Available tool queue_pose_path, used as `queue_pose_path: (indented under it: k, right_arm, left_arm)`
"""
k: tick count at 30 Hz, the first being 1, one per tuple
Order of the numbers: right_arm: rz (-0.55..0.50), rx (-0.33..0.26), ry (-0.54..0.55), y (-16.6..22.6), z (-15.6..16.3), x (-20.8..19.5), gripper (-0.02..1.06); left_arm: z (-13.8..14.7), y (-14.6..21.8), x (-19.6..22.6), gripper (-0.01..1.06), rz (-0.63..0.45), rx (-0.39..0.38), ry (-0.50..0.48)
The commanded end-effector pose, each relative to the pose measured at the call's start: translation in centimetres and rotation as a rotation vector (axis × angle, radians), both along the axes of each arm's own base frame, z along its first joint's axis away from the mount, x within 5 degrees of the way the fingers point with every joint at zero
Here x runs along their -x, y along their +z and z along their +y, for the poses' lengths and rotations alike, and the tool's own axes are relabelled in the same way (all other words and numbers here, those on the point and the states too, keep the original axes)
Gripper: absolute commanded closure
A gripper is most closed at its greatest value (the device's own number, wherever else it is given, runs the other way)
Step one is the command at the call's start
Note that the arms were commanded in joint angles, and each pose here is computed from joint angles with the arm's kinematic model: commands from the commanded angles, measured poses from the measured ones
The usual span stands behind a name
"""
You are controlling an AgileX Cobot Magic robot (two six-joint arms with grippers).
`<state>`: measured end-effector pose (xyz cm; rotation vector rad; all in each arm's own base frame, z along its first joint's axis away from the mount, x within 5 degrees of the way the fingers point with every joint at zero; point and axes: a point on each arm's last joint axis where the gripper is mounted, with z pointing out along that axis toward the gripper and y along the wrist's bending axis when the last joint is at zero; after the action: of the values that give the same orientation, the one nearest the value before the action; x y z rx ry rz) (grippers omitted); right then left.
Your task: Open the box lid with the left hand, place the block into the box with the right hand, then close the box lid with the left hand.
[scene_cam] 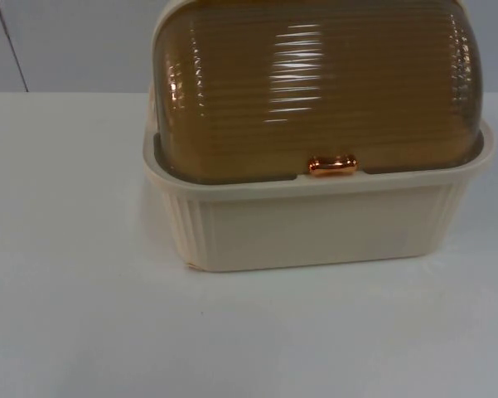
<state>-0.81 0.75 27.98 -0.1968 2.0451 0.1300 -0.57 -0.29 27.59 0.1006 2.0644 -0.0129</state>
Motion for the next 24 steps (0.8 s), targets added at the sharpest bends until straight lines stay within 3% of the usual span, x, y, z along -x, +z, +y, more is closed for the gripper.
queue_pose_path:
  k: [1,9,14,24]
  right_arm:
    - [-0.011,0.007,0.004,0.07,-0.03,0.03,0.01]
    - [-0.012,0.014,-0.001,0.06,-0.1,0.02,0.01]
    - [-0.007,-0.026,0.002,0.09,0.09,0.05,0.01]
    - [-0.009,-0.036,-0.003,0.12,0.09,0.03,0.01]
  left_arm:
    - [0.03,-0.09,-0.06,0.03,-0.004,0.001,-0.003]
    - [0.09,-0.09,-0.06,0.03,-0.004,-0.006,0.002]
    - [-0.08,-0.09,-0.05,0.03,-0.004,0.017,-0.008]
    - [-0.08,-0.09,-0.05,0.03,-0.004,0.017,-0.008]
